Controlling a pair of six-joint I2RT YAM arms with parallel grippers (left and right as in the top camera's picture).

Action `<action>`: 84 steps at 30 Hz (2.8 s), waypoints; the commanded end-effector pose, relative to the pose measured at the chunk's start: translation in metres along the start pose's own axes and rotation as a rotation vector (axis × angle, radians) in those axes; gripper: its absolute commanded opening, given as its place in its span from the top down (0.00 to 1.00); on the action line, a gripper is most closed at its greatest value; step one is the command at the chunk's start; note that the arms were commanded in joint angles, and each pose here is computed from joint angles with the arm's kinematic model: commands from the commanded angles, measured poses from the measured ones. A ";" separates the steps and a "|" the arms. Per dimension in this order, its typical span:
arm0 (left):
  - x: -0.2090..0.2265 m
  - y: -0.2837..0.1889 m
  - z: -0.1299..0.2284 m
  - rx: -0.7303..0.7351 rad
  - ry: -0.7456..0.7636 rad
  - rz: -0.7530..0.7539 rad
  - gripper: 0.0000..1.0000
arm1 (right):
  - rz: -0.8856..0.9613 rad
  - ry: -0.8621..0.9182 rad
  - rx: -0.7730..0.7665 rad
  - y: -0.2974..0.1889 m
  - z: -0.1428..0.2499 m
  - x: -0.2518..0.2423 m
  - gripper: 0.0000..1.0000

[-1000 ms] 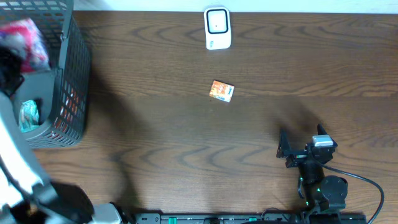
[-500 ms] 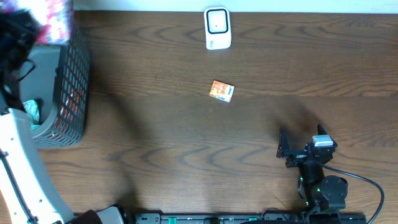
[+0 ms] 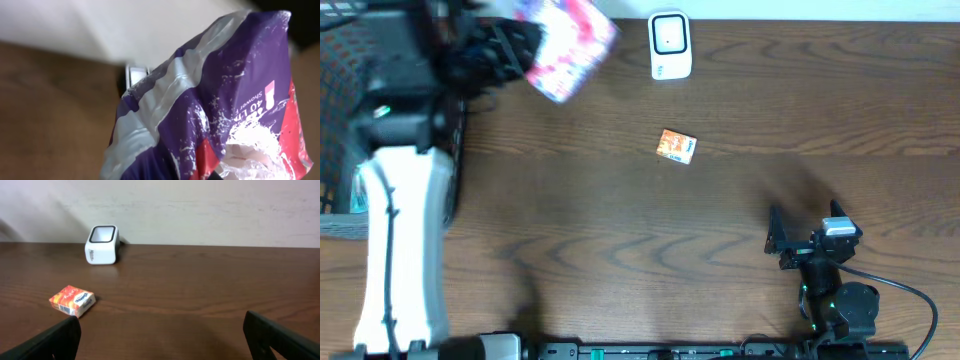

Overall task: Scan the item barcode
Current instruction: 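Carry the purple package and place it beside the tissue pack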

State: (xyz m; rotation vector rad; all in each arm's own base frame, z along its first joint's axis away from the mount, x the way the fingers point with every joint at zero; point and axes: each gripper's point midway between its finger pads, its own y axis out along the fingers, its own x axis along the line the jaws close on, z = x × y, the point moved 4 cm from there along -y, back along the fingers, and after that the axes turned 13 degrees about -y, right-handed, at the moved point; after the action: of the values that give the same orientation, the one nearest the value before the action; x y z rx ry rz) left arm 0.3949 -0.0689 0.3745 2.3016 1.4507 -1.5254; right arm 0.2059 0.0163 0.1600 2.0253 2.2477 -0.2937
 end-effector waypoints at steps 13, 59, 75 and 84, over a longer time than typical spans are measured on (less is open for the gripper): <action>0.118 0.152 0.096 0.351 0.154 -0.534 0.92 | 0.016 0.004 0.005 0.000 0.001 -0.003 0.01; 0.128 0.222 0.170 0.557 0.436 -0.476 0.63 | 0.016 0.004 0.005 0.000 0.001 -0.003 0.01; 0.010 0.112 0.073 0.173 0.451 -0.322 0.10 | 0.016 0.004 0.005 0.000 0.001 -0.003 0.01; -0.033 0.003 0.024 -0.178 0.435 -0.405 0.09 | 0.016 0.004 0.005 0.000 0.001 -0.003 0.01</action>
State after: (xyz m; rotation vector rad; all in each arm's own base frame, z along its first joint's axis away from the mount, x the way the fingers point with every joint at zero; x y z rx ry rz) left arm 0.3776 -0.1371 0.3699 2.6739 1.9400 -0.9736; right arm 0.2059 0.0163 0.1600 2.0252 2.2477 -0.2945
